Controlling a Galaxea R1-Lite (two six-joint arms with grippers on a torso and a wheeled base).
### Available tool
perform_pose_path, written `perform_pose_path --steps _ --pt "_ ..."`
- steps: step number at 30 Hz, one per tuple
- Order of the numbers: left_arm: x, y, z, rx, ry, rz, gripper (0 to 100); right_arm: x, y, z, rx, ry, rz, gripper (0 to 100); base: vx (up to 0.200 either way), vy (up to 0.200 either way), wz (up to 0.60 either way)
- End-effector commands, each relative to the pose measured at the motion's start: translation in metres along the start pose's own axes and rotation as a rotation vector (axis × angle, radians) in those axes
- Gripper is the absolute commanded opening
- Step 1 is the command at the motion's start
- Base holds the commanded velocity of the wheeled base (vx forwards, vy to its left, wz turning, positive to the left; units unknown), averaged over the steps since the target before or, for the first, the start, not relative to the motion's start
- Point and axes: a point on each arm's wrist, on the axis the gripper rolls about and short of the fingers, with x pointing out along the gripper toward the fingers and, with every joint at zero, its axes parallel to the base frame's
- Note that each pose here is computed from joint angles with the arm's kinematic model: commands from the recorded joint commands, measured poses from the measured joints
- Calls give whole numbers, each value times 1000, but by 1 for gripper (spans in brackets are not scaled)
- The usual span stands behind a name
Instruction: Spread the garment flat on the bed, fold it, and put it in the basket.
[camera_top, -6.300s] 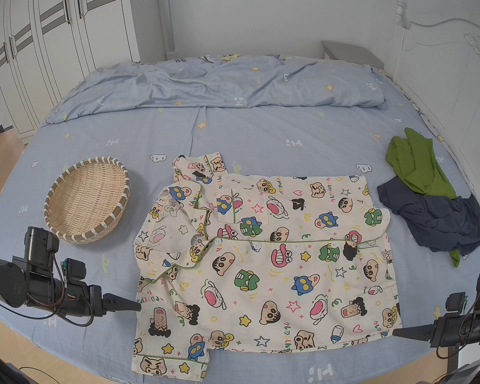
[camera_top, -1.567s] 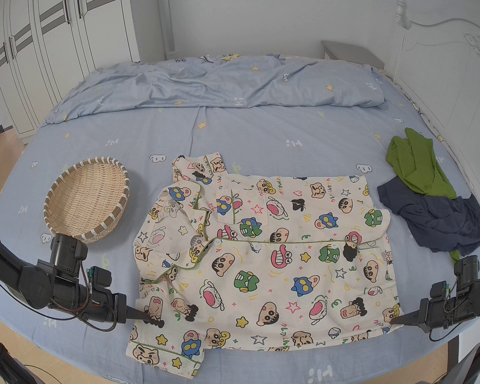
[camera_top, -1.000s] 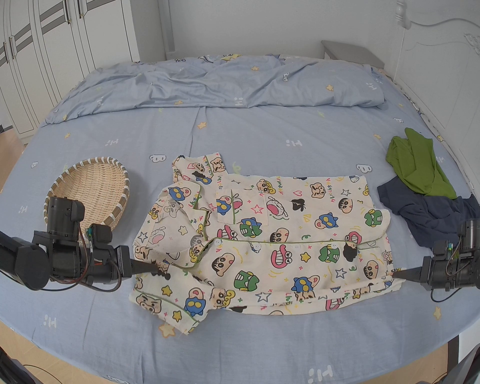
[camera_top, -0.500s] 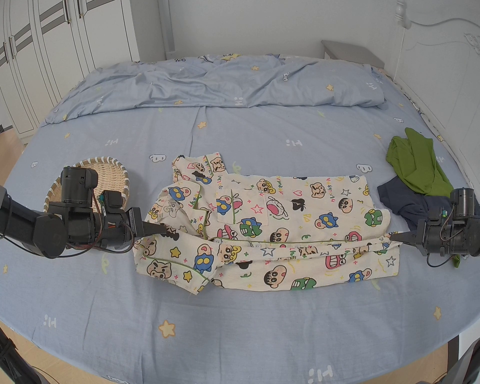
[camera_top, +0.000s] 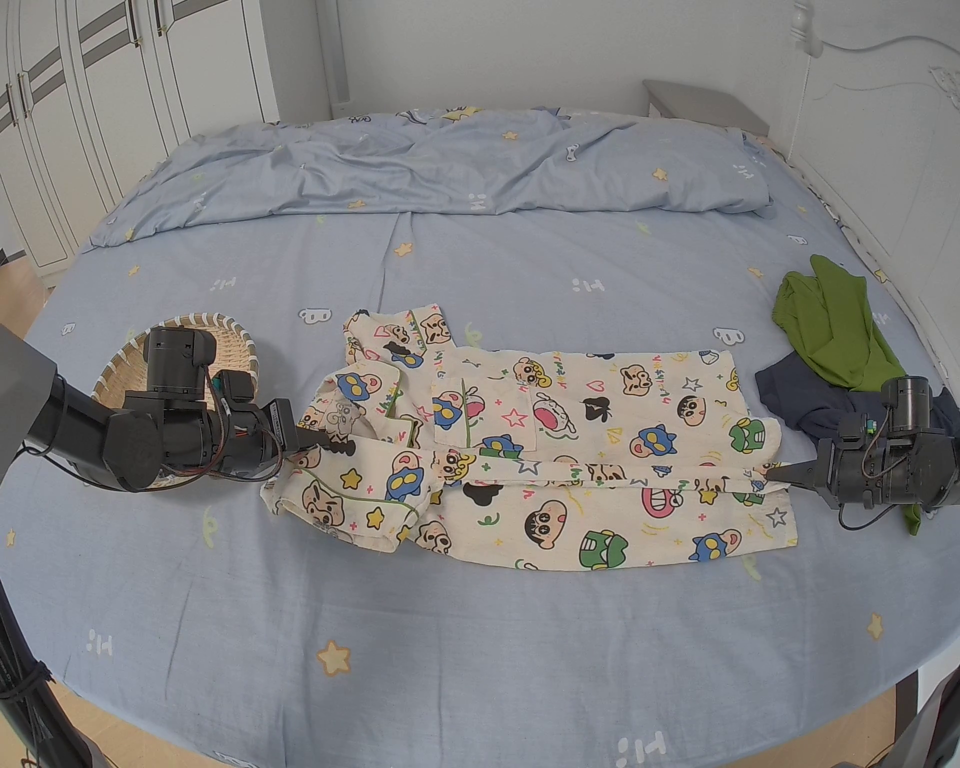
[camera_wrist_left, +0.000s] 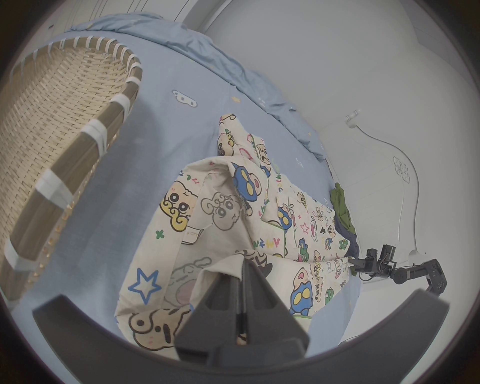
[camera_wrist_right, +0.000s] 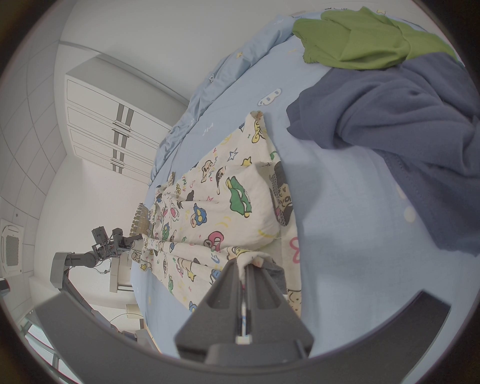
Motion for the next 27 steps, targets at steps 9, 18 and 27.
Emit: perform_pose_path --steps 9,18,27 --pt "8 1 -6 -4 25 -1 100 6 -7 -5 15 15 -1 100 0 0 0" --pt "1 1 -1 -3 3 4 100 -9 5 2 -8 -29 7 100 0 0 0" --pt "-26 -17 12 35 -99 69 100 -36 32 8 -45 -100 26 100 0 0 0"
